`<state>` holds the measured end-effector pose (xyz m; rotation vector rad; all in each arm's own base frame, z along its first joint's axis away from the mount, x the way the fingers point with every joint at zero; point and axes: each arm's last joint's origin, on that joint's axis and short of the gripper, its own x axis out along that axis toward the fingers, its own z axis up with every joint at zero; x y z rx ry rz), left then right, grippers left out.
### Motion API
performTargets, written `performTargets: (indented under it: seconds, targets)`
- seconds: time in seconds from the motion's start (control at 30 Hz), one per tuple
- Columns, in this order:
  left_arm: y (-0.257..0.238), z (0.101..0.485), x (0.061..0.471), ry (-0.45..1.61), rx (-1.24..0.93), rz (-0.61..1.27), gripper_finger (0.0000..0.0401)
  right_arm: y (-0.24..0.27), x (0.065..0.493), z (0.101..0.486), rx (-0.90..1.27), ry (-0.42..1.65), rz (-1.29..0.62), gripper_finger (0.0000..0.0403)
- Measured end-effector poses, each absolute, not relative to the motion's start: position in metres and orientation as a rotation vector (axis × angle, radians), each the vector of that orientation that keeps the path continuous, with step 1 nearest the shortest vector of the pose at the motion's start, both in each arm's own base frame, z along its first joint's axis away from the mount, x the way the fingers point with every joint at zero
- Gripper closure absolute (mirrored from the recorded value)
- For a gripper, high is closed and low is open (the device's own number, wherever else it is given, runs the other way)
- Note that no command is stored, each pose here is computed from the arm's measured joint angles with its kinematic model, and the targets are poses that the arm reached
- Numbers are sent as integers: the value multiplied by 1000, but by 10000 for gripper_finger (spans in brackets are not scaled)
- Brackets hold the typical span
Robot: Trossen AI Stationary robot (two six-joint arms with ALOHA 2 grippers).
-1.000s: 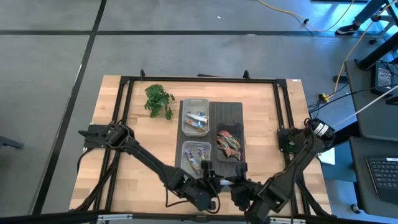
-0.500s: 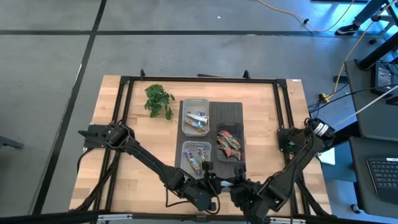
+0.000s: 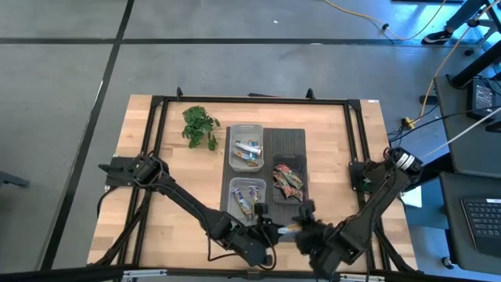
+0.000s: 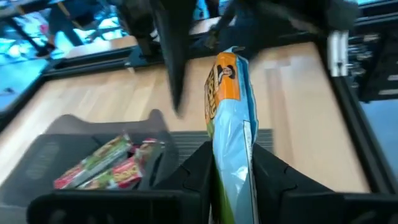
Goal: Pick and place Granola Bars by type
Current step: Put the yellow granola bar into the gray bin
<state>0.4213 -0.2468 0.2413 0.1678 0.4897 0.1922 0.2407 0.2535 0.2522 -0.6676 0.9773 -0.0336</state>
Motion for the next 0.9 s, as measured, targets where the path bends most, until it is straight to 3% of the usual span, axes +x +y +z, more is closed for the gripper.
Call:
performTargets:
  seconds: [0.23,0.37,0.9]
  targets:
    - [-233,242,423,452,237,411,336,214,201,282,-691,1168,-230,243]
    - [-204,240,428,477,269,579,336,204,189,285,-715,1167,-211,240]
    - [9,231,429,810,-295,1076,336,149,146,242,-627,1194,-372,240]
